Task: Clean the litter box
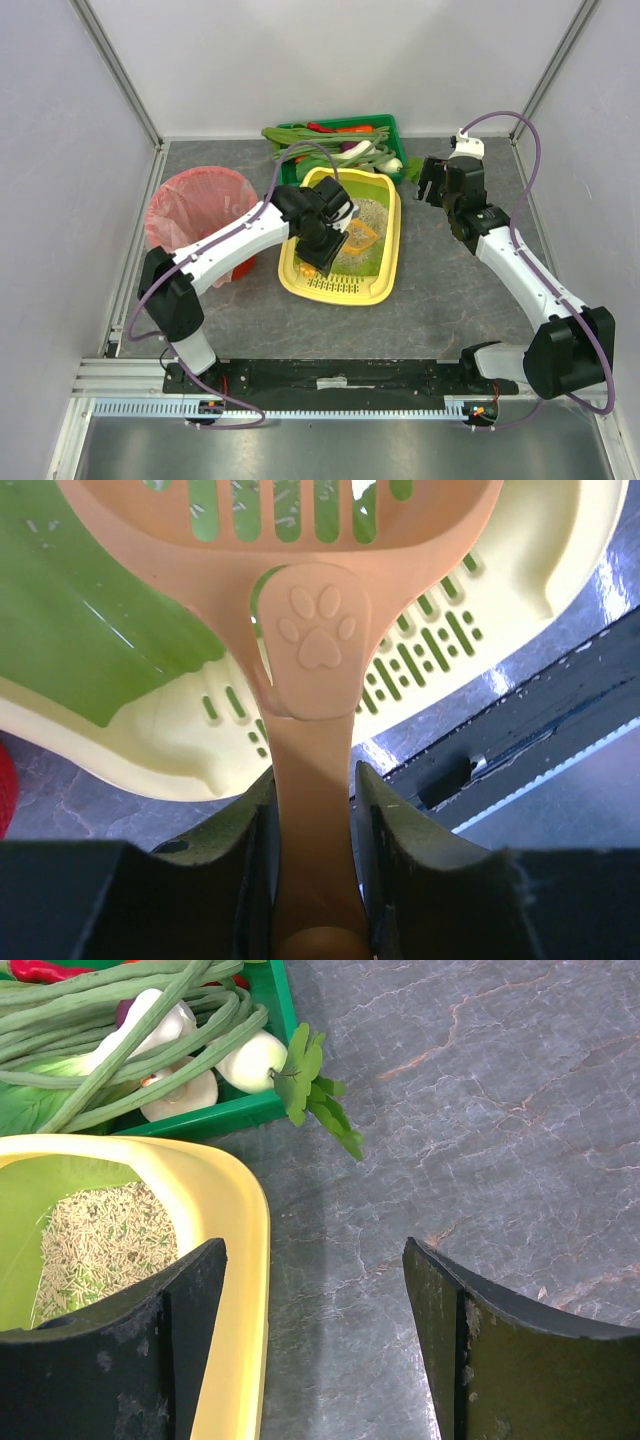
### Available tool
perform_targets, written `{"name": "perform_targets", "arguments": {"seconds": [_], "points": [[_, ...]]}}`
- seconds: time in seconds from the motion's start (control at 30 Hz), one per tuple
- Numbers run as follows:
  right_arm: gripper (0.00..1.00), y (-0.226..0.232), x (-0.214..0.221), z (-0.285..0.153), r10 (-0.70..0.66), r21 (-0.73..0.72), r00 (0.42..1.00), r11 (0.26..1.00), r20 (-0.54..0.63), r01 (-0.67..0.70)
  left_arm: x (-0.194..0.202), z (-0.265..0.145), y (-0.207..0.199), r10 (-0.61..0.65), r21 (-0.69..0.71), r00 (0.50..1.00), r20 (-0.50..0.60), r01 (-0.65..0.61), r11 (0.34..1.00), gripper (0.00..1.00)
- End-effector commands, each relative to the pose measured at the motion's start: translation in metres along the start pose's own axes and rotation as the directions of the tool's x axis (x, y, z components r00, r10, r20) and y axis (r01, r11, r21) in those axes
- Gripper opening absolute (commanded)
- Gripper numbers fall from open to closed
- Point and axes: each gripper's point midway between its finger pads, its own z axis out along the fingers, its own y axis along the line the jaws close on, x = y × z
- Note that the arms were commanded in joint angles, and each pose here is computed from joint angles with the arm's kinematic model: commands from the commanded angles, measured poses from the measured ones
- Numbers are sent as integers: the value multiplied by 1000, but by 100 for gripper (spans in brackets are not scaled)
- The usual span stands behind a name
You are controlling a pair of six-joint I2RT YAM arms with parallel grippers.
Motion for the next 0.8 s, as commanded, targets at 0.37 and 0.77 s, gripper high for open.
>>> {"name": "perform_targets", "arguments": {"seconds": [0.37,0.77], "points": [[80,-5,-20,-11,28,19,996,999,82,-29,-25,-47,29,-3,-82,916,401,39,996,2],[80,-5,-19,-11,30,17,997,999,77,-32,-2,-47,38,-5,-99,898,440,53,994,2]]}}
